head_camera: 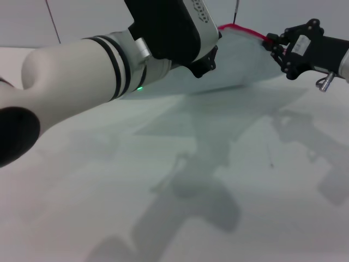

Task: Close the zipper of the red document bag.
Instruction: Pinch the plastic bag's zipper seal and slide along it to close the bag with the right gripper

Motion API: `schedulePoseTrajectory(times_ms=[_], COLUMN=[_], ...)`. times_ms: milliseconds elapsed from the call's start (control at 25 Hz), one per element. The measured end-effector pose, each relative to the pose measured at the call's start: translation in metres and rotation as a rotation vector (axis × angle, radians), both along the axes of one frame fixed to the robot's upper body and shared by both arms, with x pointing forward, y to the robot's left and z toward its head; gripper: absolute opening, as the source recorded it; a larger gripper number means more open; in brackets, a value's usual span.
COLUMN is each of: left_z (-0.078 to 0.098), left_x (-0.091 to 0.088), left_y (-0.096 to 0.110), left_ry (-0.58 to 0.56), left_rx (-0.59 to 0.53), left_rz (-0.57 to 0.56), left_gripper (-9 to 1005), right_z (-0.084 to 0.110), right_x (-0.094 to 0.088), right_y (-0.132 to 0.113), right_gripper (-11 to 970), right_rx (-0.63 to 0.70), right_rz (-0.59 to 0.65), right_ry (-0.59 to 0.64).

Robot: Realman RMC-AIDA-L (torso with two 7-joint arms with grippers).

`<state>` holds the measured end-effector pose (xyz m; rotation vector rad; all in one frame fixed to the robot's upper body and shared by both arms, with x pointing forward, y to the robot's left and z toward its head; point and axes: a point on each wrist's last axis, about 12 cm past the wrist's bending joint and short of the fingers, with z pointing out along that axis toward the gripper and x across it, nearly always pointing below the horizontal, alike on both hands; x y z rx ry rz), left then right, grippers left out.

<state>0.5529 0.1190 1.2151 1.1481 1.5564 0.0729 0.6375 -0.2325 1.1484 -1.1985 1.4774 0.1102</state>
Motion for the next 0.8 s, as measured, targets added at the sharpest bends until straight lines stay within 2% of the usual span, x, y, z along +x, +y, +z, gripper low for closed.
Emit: schedulePoseTrajectory(times_ms=[240, 800], left_z=[0.005, 0.028], left_x=[-0.008, -0.034], left_y=[0.004, 0.016], left_ry=[-0.014, -0.083], left_rx=[-0.017, -0.075], left_rz=[0.007, 0.014], left_gripper=[68, 69], right_z=[-0.007, -0.018], right_x=[0.002, 0.014], right_y=[-0.008, -0.033], right_gripper=[78, 78], right_rx=[-0.01, -0.028], right_rz=[-0.05, -0.219], right_ry=[0.007, 0.008])
